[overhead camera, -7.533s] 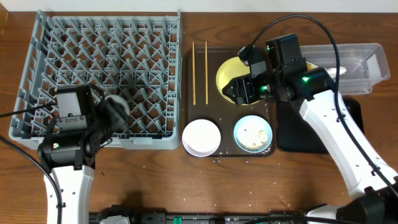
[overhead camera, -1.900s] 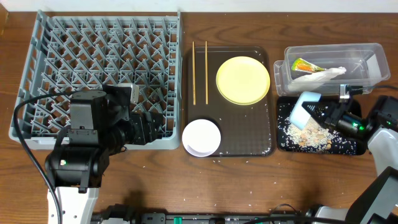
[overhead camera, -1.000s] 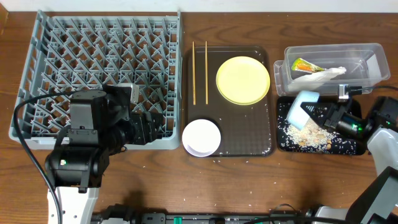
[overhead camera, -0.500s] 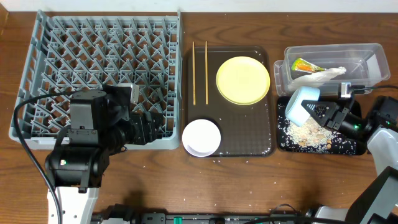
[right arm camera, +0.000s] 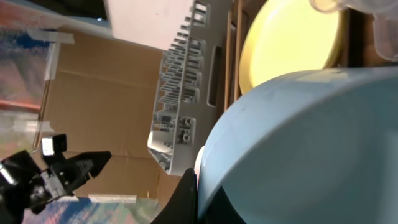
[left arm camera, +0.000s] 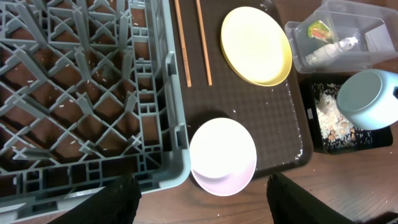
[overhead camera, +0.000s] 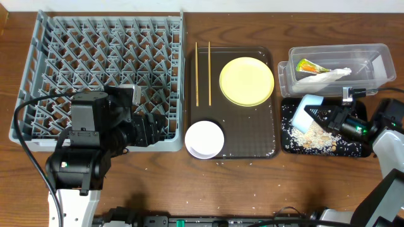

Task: Sort waste into correct bins and load items into the dishwasher
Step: 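Tilt the blue bowl over the black tray to pour out the rice, then set the blue bowl back on the brown tray and release it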

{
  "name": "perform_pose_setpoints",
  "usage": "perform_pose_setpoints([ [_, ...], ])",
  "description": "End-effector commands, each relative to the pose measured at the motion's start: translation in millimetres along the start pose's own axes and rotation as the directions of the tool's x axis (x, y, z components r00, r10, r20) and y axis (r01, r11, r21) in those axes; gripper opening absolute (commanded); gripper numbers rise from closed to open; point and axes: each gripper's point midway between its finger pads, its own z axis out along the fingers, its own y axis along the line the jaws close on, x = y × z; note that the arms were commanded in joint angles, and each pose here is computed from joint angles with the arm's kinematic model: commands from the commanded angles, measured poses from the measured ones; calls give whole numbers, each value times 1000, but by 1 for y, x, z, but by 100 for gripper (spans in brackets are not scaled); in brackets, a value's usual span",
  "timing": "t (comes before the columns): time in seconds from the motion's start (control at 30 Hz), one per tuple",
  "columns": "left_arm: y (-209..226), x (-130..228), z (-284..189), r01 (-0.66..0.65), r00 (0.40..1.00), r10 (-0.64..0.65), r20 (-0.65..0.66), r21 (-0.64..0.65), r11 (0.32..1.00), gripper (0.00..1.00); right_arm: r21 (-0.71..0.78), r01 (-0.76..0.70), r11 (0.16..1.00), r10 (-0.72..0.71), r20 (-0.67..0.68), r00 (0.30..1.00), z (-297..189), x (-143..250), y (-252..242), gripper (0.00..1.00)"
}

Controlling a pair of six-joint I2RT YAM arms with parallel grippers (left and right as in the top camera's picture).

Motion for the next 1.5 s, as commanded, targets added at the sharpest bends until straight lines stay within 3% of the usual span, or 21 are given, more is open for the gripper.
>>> perform_pose_setpoints([
  [0.0,-2,-7,-5,-25,999,25,23,-7,1000,67,-57,39,998,-40,-4,999,1,1,13,1],
  [0.07,-2,-7,-5,-25,999,25,23,-7,1000,67,139,-119,983,118,17,993,-2,0,-21,1],
  [0.1,-2,-7,-5,-25,999,25,23,-7,1000,67,158,-145,977,143,23,989,-2,1,-24,1],
  [0.17,-2,-7,-5,-25,999,25,23,-7,1000,67,-163,111,980,-112,4,994,0,2,32,1],
  [0.2,-2,-7,-5,-25,999,25,23,-7,1000,67,-217,144,965,-147,6,989,1,5,43,1],
  [0.23,-2,-8,-5,-25,999,25,23,-7,1000,67,-202,150,968,-154,-1,988,3,5,41,1],
  [0.33,-2,-7,-5,-25,999,25,23,-6,1000,67,35,-32,999,33,-30,999,8,5,0,1],
  [0.43,-2,-7,-5,-25,999,25,23,-6,1000,67,68,-45,997,48,-39,998,10,7,-4,1],
  [0.6,-3,-7,-5,-25,999,25,23,-5,1000,68,127,48,991,-31,-131,991,31,28,7,1],
  [0.7,-4,-7,-5,-25,999,25,22,1,1000,67,203,192,960,-143,-233,962,52,52,18,1],
  [0.77,-4,-7,-5,-25,999,25,22,1,1000,67,305,290,907,-199,-296,934,63,67,16,1],
  [0.87,-4,-7,-5,-25,999,25,23,1,1000,67,508,470,721,-278,-409,869,76,92,0,1],
  [0.9,-4,-8,-5,-26,999,26,26,1,1000,67,555,551,623,-320,-462,827,82,100,-6,1],
  [1.0,-5,-13,-5,-34,998,34,43,4,999,67,590,668,453,-396,-538,744,104,115,-15,1],
  [1.13,-4,-14,-4,-34,998,34,46,4,999,67,559,729,395,-424,-594,684,132,134,-26,1],
  [1.23,-4,-14,-4,31,999,-32,44,6,999,67,562,728,392,-367,-630,684,139,150,-44,1],
  [1.27,-4,-14,-4,46,998,-47,43,7,999,67,568,724,393,-356,-631,689,138,152,-46,7],
  [1.33,-3,-14,-3,50,998,-50,44,3,999,67,570,720,395,-359,-626,692,139,150,-44,33],
  [1.43,0,-19,0,64,996,-63,55,-12,998,67,568,705,426,-395,-584,709,147,133,-17,64],
  [1.47,3,-24,0,74,995,-72,64,-30,997,67,570,698,433,-407,-567,716,149,125,-6,68],
])
